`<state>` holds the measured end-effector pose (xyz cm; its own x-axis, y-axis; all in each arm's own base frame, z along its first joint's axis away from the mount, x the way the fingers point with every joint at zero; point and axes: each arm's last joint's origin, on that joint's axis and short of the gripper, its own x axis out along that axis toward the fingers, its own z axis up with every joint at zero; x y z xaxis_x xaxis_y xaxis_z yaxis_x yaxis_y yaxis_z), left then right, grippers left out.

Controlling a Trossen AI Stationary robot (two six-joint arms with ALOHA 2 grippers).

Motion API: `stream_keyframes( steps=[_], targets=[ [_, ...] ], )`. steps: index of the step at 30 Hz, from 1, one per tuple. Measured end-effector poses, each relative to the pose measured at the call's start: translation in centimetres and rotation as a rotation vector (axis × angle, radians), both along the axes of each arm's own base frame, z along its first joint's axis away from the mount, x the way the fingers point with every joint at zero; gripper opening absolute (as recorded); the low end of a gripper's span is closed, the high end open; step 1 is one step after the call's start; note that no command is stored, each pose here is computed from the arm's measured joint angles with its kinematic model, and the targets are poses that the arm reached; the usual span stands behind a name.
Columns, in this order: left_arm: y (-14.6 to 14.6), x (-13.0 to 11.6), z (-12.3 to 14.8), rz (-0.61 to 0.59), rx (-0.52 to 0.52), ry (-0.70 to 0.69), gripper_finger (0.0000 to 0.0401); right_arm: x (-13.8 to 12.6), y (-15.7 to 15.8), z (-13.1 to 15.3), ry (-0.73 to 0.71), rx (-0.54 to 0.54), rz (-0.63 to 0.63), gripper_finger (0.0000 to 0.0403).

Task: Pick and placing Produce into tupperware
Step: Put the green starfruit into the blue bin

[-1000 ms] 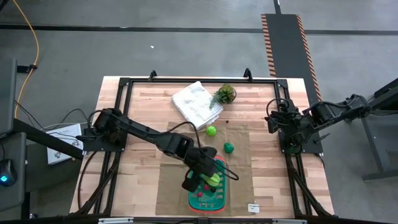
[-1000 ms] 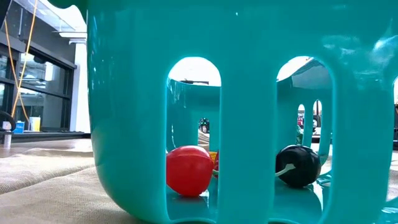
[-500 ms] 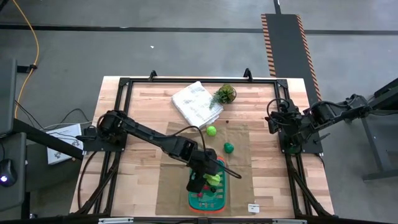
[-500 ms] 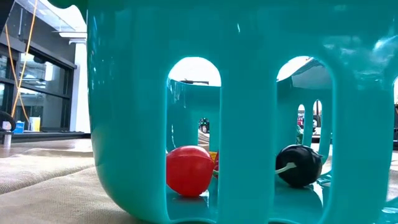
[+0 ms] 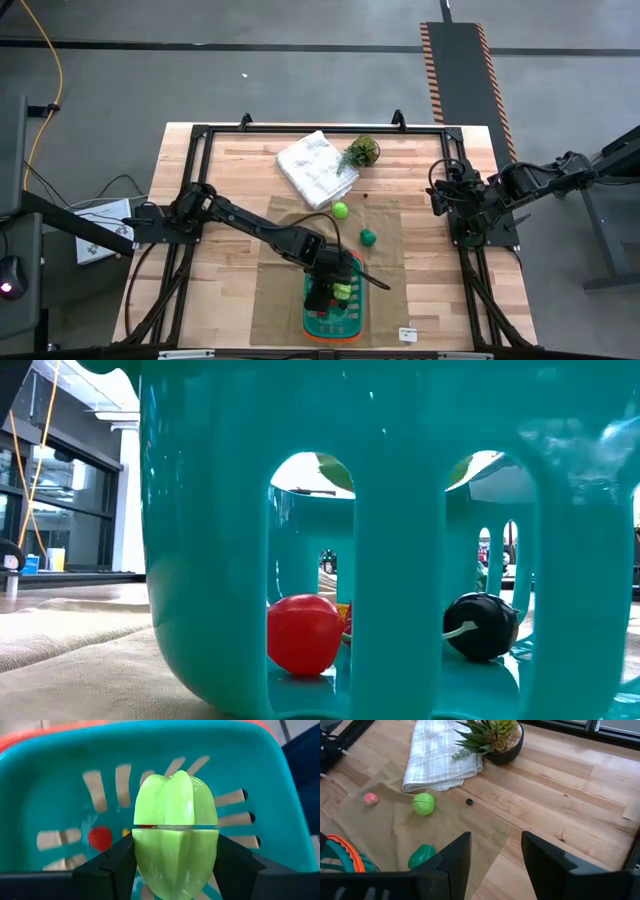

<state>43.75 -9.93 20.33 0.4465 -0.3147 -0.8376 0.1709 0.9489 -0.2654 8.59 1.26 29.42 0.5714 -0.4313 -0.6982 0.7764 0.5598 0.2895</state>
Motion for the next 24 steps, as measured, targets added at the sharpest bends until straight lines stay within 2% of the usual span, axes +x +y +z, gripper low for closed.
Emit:
stream_keyframes(
  steps=[3, 8, 14, 17, 24],
  targets=[
    [0.0, -0.2, -0.4, 0.002, 0.006, 0.034, 0.0202, 0.0, 0.0, 0.0, 0.002, -0.003, 0.004, 0.0165],
    [0.0, -0.2, -1.5, 0.001, 0.014, 0.073, 0.0227, 0.0, 0.0, 0.0, 0.002, -0.004, 0.005, 0.0165],
    [0.0, 0.0, -2.1, 0.0, 0.014, 0.081, 0.0201, 0.0, 0.0, 0.0, 0.002, -0.003, 0.005, 0.0165],
    [0.0, 0.1, -1.9, 0.0, 0.011, 0.071, 0.0201, 0.0, 0.0, 0.0, 0.002, -0.003, 0.005, 0.0165],
    [0.0, 0.1, -1.9, 0.001, 0.012, 0.073, 0.0242, 0.0, 0.0, 0.0, 0.004, 0.002, 0.008, 0.0165]
  ],
)
